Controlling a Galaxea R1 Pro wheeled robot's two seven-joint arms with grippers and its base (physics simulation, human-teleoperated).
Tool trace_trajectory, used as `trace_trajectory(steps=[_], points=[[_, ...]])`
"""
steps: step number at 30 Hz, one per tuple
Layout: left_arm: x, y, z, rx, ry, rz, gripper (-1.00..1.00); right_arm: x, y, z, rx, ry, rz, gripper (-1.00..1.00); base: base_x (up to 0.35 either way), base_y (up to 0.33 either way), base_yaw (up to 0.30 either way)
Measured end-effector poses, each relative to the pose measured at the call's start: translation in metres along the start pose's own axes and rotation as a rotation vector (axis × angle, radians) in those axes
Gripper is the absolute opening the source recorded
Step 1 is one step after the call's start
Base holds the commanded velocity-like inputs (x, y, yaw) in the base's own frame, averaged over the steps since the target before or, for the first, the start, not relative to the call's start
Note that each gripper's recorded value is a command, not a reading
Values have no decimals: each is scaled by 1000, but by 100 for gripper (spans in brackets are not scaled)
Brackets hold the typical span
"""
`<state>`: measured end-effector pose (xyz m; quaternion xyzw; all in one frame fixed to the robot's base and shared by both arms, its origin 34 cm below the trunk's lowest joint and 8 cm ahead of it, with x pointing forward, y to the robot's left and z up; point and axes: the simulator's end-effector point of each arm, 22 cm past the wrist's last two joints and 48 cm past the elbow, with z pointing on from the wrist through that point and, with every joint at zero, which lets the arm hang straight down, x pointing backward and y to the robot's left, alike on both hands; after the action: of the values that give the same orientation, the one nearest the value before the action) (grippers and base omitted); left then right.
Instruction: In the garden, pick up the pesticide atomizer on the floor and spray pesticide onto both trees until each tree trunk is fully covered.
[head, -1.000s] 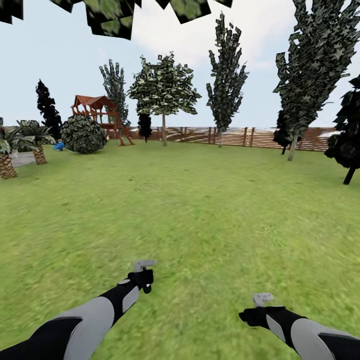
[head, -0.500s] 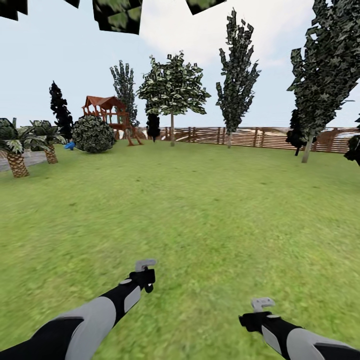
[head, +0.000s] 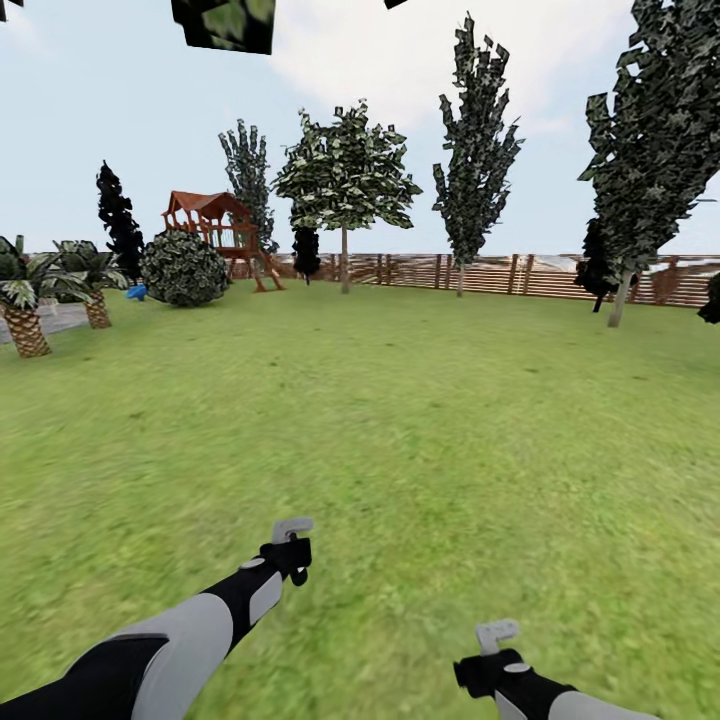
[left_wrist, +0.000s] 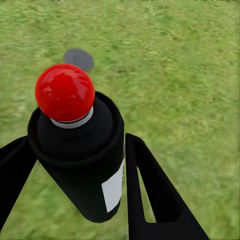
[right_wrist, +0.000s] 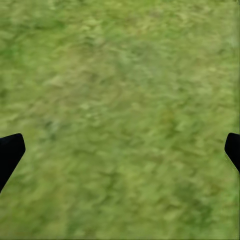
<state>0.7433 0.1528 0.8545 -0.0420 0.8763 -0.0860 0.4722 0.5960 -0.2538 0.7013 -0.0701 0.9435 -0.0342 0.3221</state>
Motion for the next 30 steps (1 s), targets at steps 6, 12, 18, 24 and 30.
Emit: trace_trajectory(steps=[6, 12, 18, 24, 30], points=[[0, 0, 0, 0, -1, 0, -100, 6, 2, 0, -1, 4, -2, 100, 350, 0, 0], [0, 0, 0, 0, 0, 0, -100, 5, 10, 0, -12, 3, -3, 100, 350, 0, 0], [0, 0, 0, 0, 1, -1, -100, 5, 13, -1, -16, 3, -2, 100, 350, 0, 0], [0, 0, 0, 0, 1, -1, -100, 5, 13, -1, -16, 3, -2, 100, 350, 0, 0], [0, 0, 0, 0, 1, -1, -100, 5, 9, -1, 15, 4, -4, 100, 350, 0, 0]])
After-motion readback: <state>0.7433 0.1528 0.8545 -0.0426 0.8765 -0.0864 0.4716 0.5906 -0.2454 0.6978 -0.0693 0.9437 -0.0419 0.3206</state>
